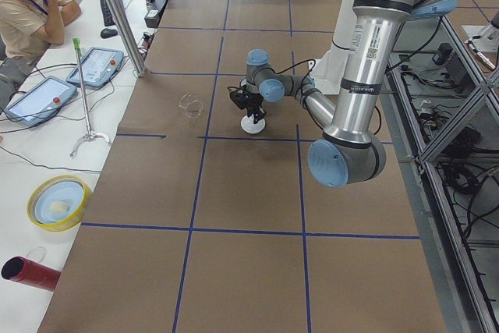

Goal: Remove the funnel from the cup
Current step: 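Move the left gripper to the white lid and grasp its knob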

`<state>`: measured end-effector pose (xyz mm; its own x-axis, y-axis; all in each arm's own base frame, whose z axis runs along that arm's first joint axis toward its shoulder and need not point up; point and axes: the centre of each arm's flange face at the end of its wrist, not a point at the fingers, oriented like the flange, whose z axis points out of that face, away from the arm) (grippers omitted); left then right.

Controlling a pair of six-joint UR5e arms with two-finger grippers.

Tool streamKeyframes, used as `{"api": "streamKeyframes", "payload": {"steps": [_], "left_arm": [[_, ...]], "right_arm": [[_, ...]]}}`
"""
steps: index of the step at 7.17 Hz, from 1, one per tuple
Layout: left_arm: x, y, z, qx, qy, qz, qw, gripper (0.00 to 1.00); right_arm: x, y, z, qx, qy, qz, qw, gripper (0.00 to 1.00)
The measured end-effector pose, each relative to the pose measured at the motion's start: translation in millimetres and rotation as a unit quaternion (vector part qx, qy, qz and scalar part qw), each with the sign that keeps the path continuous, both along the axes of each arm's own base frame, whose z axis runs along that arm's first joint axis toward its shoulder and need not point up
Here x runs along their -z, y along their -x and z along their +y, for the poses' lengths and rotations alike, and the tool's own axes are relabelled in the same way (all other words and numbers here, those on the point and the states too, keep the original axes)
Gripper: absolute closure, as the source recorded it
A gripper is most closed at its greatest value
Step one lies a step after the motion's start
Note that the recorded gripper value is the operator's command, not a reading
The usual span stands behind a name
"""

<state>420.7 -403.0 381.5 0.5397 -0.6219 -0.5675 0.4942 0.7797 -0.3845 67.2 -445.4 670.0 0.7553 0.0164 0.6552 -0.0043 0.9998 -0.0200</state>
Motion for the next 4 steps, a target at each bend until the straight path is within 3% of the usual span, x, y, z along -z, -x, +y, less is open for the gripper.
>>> {"api": "streamKeyframes", "payload": {"steps": [4], "left_arm": [[59.2, 38.9, 1.1, 0.02, 0.005, 0.021, 0.9996, 1.0]], "right_arm": [[0.0, 0.0, 0.0, 0.0, 0.0, 0.0, 1.0, 0.0]]}}
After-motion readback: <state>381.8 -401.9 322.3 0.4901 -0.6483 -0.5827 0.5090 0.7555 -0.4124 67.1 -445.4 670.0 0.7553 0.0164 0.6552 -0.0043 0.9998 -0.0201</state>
